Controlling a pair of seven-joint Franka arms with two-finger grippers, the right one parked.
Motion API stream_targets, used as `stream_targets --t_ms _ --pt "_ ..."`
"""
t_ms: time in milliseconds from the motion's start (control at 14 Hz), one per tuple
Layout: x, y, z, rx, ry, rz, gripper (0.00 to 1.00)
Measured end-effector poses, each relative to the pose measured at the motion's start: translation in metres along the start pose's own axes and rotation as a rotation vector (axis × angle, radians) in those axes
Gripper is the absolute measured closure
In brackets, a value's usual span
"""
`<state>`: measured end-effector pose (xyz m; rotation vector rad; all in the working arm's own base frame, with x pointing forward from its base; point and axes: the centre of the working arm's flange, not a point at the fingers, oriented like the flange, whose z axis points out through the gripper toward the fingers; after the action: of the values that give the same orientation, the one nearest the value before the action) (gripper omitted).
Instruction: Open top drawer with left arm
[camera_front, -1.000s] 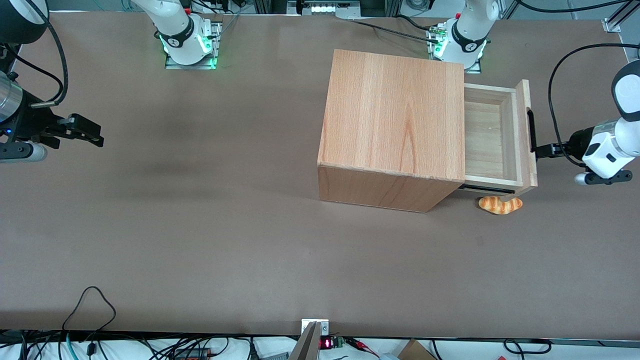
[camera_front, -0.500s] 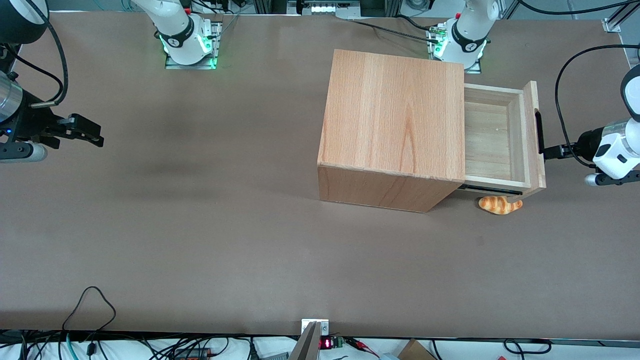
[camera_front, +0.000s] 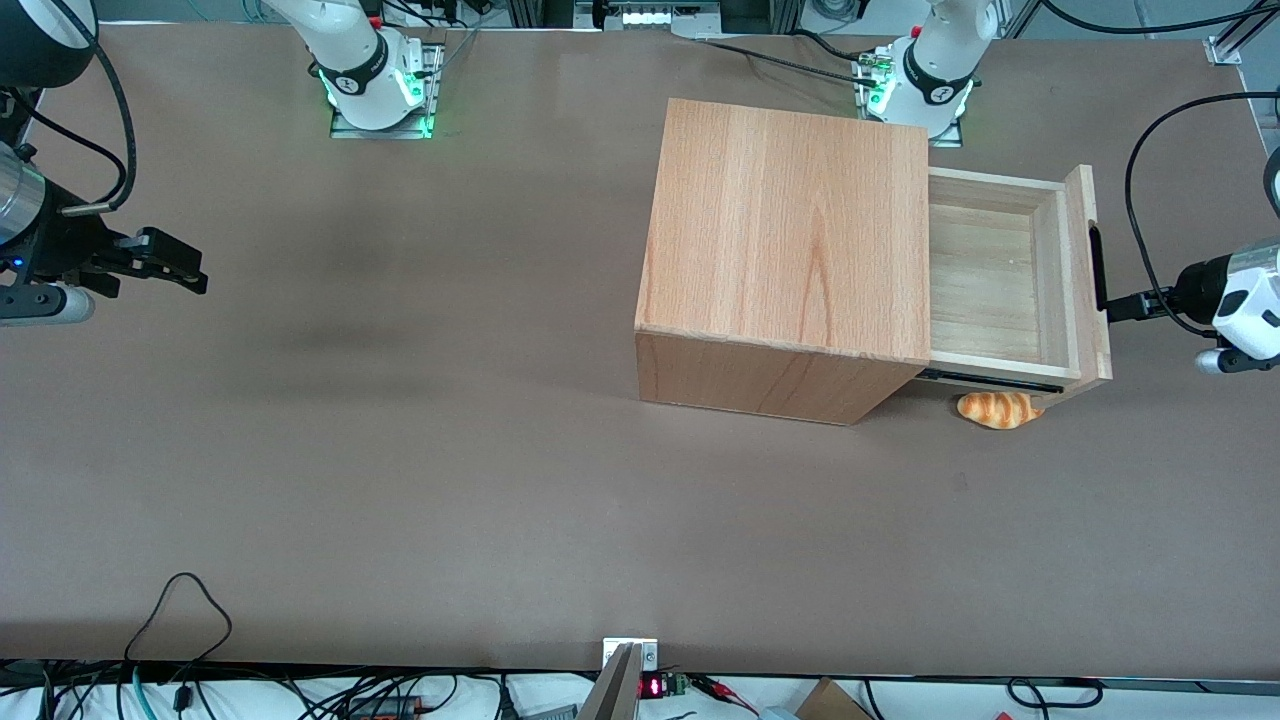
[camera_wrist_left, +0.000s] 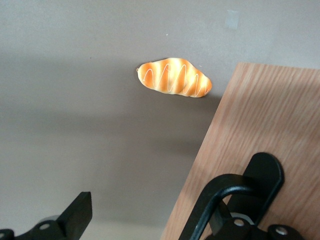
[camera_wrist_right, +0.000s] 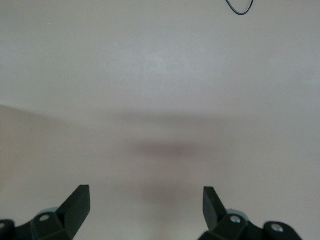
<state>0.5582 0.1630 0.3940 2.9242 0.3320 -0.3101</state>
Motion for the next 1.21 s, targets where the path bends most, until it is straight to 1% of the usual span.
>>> stream_targets --t_ms 214,429,571,714,929,1000,1214 --pt "0.002 -0.006 -0.005 -0.024 -0.011 -0.028 0.0" --pt "0.004 -0.013 -0.027 -0.082 0.018 -0.056 0.0" --pt "0.003 -0.02 -0.039 -0.117 0.03 -0.07 0.0" --pt "0.003 -0.022 -0.054 -0.129 0.039 -0.055 0.0" --pt "0.001 -0.013 -0.091 -0.123 0.062 -0.005 0.0" --pt "-0.001 -0.009 -0.107 -0.106 0.069 0.015 0.0" --pt "-0.006 0.022 -0.142 -0.026 0.084 0.089 0.0"
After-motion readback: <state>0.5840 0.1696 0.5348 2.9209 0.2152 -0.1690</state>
